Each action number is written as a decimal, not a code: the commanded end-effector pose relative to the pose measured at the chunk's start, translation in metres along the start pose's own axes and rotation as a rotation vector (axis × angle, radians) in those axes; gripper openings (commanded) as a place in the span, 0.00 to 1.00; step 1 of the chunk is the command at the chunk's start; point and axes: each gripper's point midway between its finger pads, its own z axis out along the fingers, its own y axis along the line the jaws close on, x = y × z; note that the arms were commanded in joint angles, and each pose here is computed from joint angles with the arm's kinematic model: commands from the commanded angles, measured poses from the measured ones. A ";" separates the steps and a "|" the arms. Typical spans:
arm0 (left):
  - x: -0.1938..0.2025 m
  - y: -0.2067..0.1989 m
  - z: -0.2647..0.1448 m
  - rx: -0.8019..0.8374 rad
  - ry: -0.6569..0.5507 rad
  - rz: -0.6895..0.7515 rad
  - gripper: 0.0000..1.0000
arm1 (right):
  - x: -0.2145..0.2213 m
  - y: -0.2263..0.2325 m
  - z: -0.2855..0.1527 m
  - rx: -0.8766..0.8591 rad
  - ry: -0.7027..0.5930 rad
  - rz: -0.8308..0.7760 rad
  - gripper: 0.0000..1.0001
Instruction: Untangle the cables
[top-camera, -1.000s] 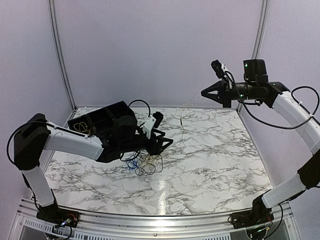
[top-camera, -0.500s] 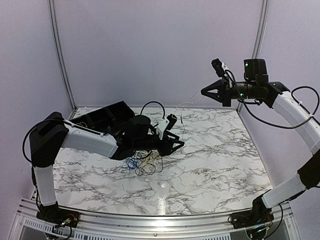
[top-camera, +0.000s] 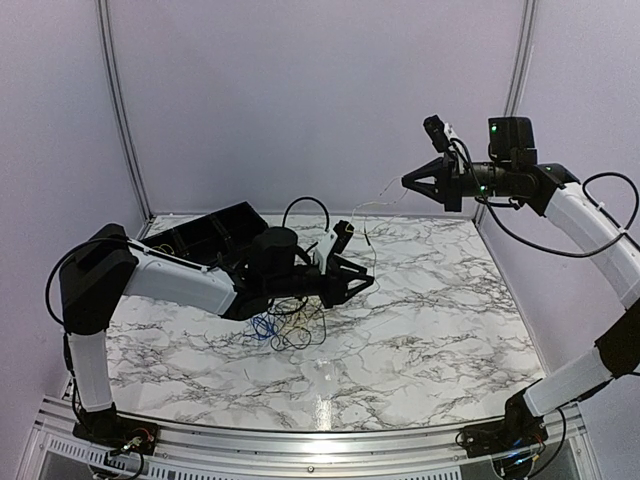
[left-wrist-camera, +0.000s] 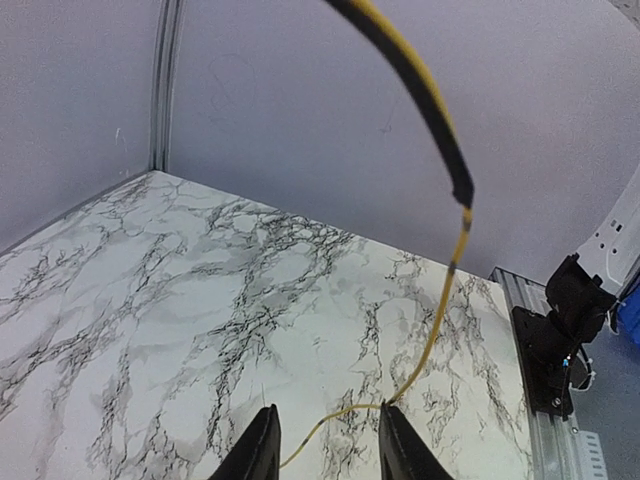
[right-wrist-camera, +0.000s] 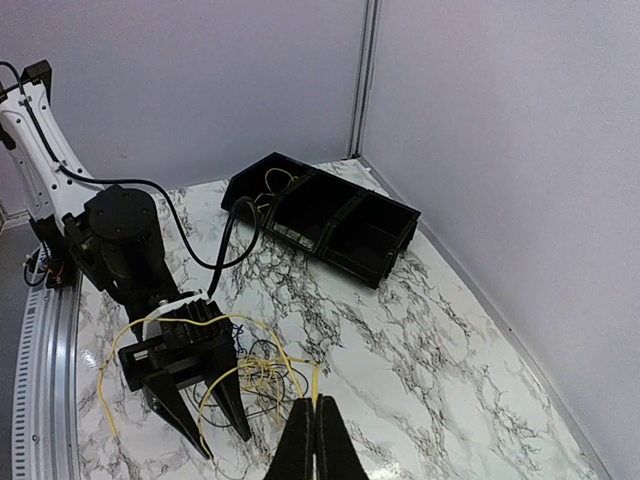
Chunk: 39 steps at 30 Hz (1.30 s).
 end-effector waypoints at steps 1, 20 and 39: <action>-0.012 -0.012 0.005 0.071 -0.062 -0.010 0.34 | -0.006 -0.003 -0.003 0.015 -0.019 -0.005 0.00; 0.005 -0.009 -0.020 0.017 -0.082 -0.036 0.57 | -0.001 -0.004 -0.003 0.023 -0.011 -0.007 0.00; -0.014 0.011 0.005 -0.049 -0.151 -0.041 0.14 | -0.004 -0.006 -0.004 0.030 -0.015 0.001 0.00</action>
